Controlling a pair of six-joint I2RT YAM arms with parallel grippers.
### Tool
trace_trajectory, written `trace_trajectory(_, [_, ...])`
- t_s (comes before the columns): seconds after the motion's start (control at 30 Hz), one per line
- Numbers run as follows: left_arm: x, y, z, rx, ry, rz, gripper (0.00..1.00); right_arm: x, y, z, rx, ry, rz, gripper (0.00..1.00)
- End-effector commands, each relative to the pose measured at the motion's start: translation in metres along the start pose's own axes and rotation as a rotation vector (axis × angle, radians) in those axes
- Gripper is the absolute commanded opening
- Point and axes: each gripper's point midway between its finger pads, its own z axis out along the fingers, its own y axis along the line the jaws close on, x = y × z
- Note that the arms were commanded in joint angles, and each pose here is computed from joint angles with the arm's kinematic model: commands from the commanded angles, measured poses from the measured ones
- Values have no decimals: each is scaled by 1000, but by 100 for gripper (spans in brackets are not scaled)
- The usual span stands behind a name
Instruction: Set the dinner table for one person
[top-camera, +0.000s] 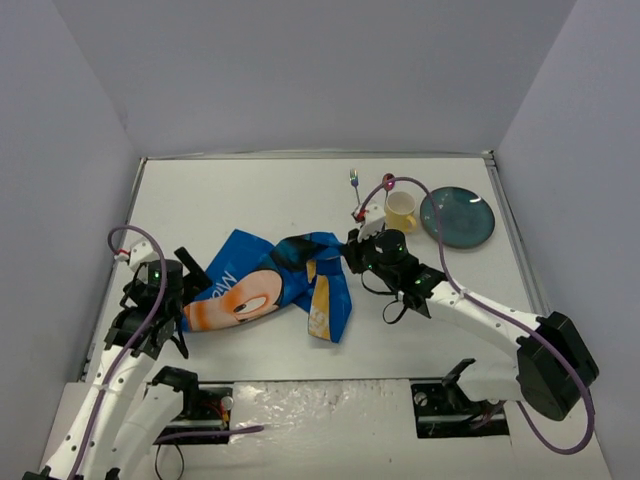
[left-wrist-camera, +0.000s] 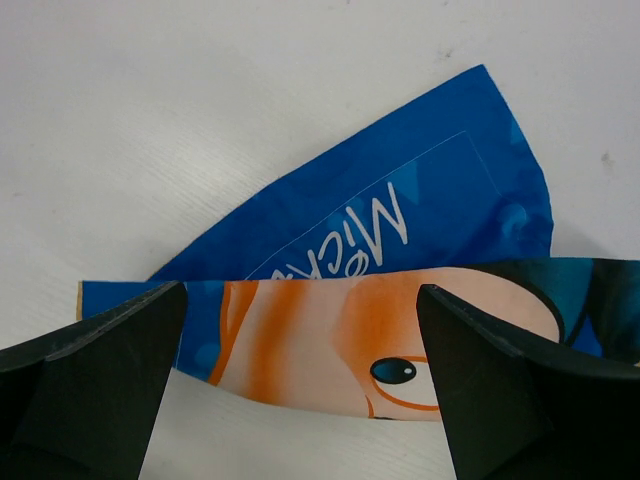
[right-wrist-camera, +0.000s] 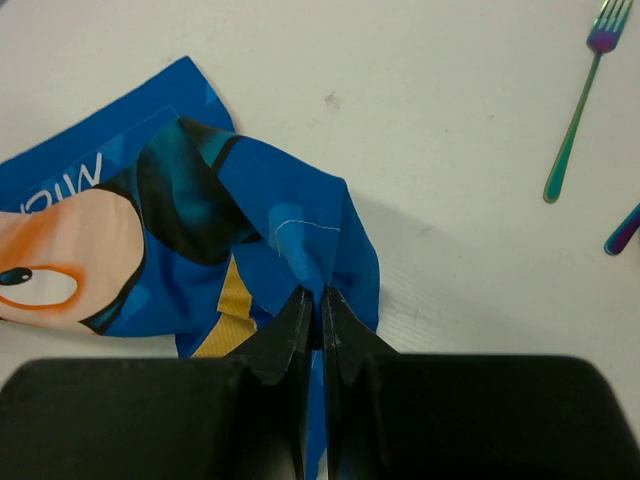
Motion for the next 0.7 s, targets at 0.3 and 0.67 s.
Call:
trace_trajectory(0.3, [3,46,-1,-327,29,-159,97,-43,11,-26,-46,-211,59,0])
trace_trajectory(0.67, [-18,79,10,-469,82,-167,97,-40,26,-34,-135,-201,44,0])
